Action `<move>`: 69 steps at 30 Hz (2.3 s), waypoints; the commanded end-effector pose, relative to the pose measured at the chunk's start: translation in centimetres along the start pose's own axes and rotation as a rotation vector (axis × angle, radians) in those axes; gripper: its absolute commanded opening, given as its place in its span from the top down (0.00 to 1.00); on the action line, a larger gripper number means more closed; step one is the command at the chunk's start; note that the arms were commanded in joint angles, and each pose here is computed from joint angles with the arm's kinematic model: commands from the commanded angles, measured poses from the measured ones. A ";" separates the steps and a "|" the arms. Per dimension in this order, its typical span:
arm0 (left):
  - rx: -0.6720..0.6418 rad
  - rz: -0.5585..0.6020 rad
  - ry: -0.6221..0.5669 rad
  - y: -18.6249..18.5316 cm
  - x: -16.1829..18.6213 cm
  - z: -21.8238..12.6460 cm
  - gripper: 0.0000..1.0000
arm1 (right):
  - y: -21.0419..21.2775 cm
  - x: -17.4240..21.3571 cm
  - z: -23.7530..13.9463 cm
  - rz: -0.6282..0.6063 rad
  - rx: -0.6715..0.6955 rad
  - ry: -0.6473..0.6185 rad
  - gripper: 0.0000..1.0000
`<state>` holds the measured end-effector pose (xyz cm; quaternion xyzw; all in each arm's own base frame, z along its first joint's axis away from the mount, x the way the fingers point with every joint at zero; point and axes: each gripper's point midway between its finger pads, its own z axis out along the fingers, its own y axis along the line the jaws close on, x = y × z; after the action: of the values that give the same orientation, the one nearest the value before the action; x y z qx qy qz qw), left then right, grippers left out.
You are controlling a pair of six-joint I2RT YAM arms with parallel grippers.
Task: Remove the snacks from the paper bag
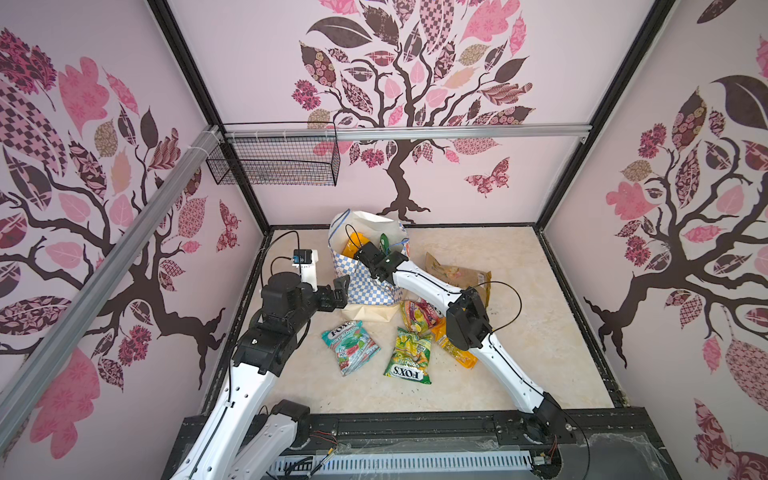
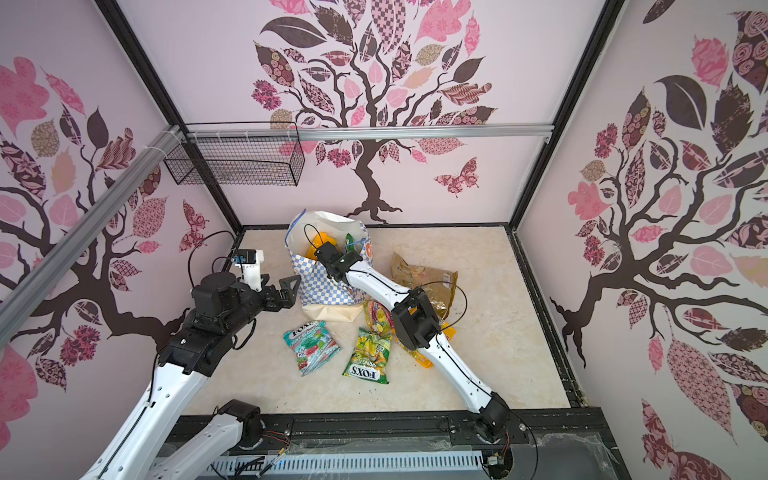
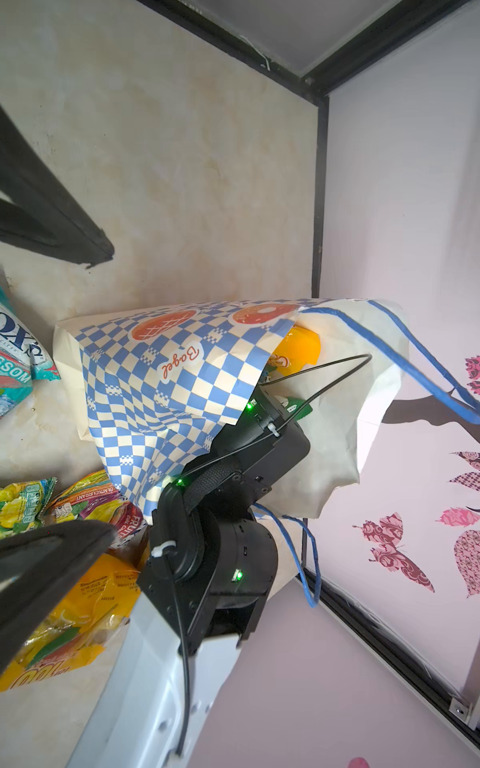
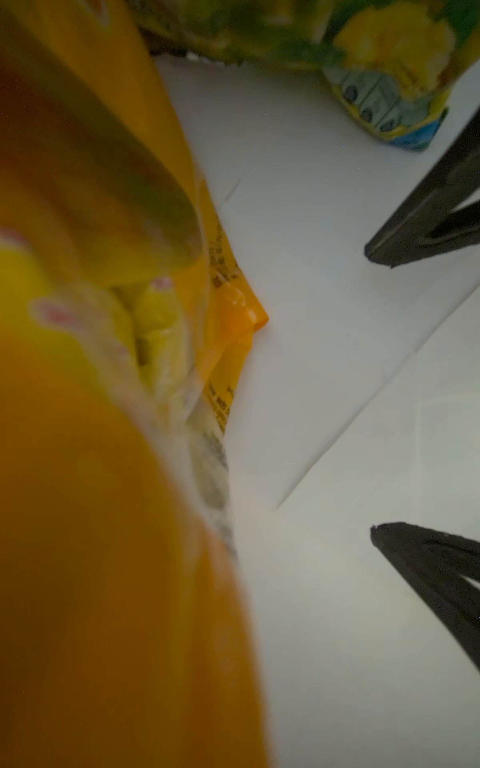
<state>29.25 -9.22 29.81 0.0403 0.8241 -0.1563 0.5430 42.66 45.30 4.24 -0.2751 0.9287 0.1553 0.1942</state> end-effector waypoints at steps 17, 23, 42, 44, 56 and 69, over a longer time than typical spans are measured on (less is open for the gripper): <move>0.017 -0.014 -0.039 -0.3 -1.7 -0.5 0.02 | 0.4 6.0 7.0 0.049 -0.126 0.171 0.51; 0.014 -0.015 -0.036 -0.2 -1.6 -0.5 0.02 | 1.2 3.3 4.2 0.047 -0.138 0.102 0.85; 0.008 -0.015 -0.041 0.0 -1.7 -0.6 0.02 | 4.8 -7.3 -11.9 0.023 -0.217 -0.257 1.00; 0.007 -0.015 -0.039 0.0 -1.7 -0.6 0.02 | 4.9 -7.9 -13.2 0.021 -0.218 -0.287 1.00; 0.008 -0.015 -0.047 0.0 -1.8 -0.7 0.02 | 5.0 -10.1 -18.3 0.000 -0.196 -0.397 1.00; 0.005 -0.015 -0.060 0.1 -1.9 -1.0 0.02 | 4.8 -12.5 -27.8 -0.027 -0.167 -0.579 1.00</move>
<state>29.27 -8.80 29.97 0.0337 0.8227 -0.1571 0.5453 42.75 45.48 27.89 -0.2518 0.8465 0.2872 0.3709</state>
